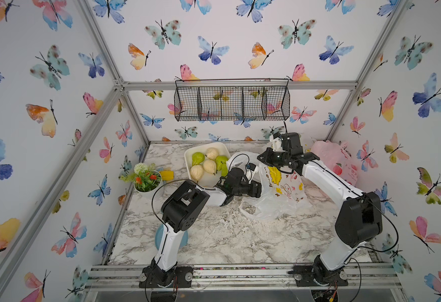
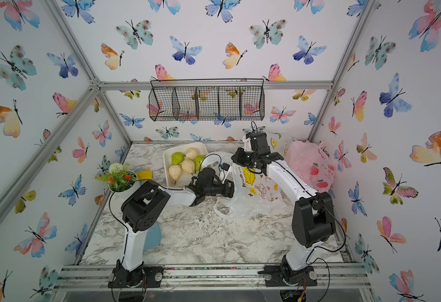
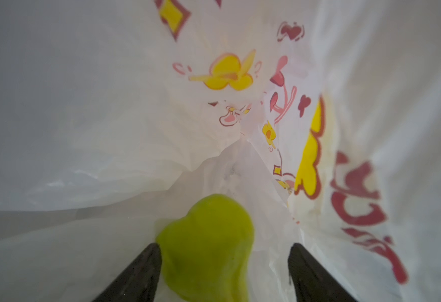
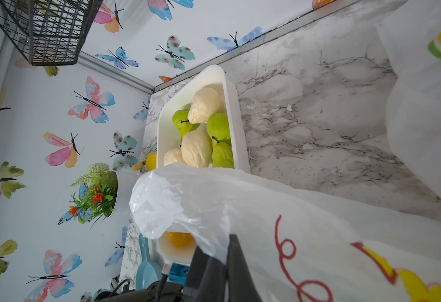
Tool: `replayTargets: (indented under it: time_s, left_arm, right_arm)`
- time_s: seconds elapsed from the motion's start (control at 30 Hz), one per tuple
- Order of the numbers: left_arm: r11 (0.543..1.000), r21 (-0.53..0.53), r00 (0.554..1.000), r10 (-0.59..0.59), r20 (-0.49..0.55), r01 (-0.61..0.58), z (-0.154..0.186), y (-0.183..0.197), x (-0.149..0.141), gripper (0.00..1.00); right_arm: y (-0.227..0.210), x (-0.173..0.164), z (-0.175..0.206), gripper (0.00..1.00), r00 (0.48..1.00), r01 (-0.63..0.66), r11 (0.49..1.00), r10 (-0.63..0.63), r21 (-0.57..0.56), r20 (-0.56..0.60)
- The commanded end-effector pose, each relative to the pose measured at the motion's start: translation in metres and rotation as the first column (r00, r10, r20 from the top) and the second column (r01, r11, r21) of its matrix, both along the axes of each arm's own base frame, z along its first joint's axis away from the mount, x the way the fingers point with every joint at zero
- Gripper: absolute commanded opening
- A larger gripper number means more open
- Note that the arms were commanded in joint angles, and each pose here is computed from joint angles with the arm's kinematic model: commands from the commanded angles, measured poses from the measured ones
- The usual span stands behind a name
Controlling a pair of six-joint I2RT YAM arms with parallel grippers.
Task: Place the pears into plastic bags & tie knots
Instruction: Place the pear in the plastic bag, then pick up the pear from the basket.
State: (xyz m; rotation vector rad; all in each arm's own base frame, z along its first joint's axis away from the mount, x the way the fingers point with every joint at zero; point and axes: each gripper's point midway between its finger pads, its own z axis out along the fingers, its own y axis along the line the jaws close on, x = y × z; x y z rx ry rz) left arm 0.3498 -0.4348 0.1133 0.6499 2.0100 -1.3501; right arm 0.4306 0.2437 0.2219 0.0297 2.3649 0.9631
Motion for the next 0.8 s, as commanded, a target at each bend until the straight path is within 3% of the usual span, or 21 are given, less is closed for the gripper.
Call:
replayTargets:
  time_s: [0.0, 0.2, 0.37, 0.5, 0.77]
  left_arm:
    - [1.0, 0.029, 0.999, -0.005, 0.043, 0.004, 0.03, 0.017, 0.0, 0.86]
    - [0.985, 0.166, 0.997, 0.04, 0.061, -0.05, 0.07, 0.083, -0.01, 0.81]
    - [0.974, 0.194, 0.992, 0.1, 0.078, -0.113, 0.1, 0.149, -0.027, 0.76]
    - [0.906, 0.303, 0.955, 0.292, 0.059, -0.296, 0.072, 0.205, -0.001, 0.76]
    - [0.806, 0.545, 0.959, 0.284, -0.016, -0.229, 0.021, 0.216, 0.031, 0.78]
  right_arm:
    - [-0.01, 0.001, 0.011, 0.07, 0.999, 0.026, 1.0, -0.026, 0.004, 0.033]
    - [-0.018, 0.004, 0.007, 0.07, 0.999, 0.032, 0.999, -0.032, -0.003, 0.031]
    - [-0.019, 0.003, -0.001, 0.07, 1.0, 0.016, 1.0, -0.016, 0.004, 0.009]
    - [-0.02, 0.002, -0.001, 0.07, 1.0, 0.01, 1.0, -0.01, 0.001, 0.011]
    - [-0.015, -0.002, 0.005, 0.07, 1.0, -0.014, 0.999, 0.013, 0.036, 0.011]
